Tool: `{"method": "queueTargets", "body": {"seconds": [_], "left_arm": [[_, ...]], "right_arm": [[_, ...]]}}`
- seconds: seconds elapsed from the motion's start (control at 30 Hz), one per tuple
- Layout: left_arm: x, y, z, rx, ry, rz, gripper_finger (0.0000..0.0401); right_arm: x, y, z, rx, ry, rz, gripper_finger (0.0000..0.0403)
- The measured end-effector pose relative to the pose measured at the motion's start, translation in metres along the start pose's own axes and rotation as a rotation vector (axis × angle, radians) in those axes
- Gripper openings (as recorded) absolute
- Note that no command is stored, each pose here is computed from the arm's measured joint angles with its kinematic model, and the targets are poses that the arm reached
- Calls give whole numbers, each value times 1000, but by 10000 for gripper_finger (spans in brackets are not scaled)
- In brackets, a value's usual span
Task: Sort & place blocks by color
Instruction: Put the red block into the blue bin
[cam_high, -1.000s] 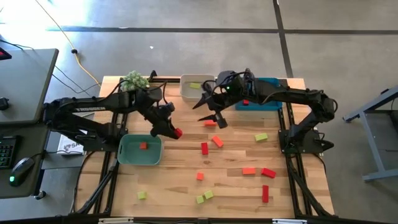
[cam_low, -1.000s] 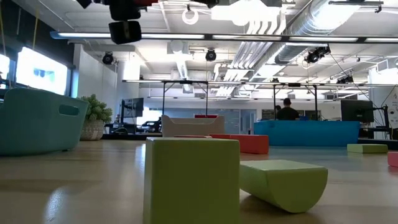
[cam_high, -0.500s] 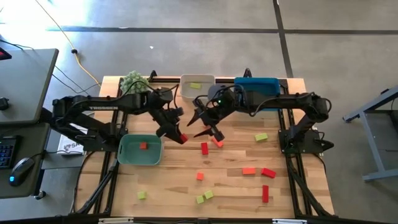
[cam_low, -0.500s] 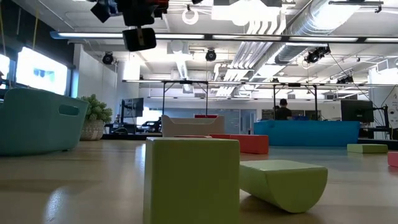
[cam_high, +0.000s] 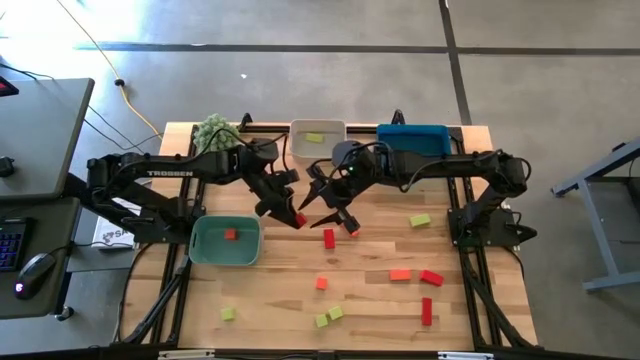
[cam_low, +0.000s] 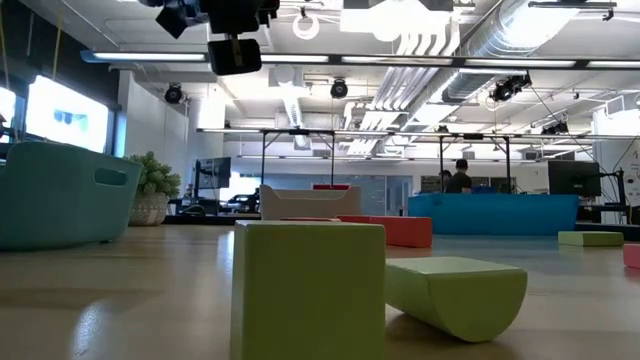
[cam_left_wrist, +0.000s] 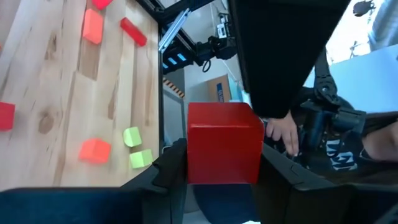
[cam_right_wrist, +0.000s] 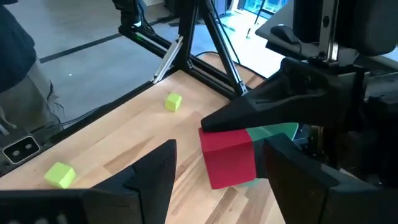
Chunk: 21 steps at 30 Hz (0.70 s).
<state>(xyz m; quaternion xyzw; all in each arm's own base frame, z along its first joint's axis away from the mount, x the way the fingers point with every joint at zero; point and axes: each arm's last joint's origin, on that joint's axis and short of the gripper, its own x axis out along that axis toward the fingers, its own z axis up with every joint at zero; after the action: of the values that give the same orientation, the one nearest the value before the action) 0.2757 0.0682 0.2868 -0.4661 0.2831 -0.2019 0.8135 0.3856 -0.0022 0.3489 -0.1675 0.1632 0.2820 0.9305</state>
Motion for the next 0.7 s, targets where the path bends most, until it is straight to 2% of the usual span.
{"method": "queueTargets", "body": {"seconds": [0.43, 0.53, 0.7], "left_arm": [[0, -4, 4, -14, -33, -24, 115], [0, -3, 5, -16, -41, -15, 115], [-1, -2, 6, -15, -48, -13, 115]], "right_arm": [[10, -4, -5, -9, -15, -4, 224], [10, -4, -4, -13, -21, -7, 204], [10, -4, -4, -12, -17, -9, 146]]}}
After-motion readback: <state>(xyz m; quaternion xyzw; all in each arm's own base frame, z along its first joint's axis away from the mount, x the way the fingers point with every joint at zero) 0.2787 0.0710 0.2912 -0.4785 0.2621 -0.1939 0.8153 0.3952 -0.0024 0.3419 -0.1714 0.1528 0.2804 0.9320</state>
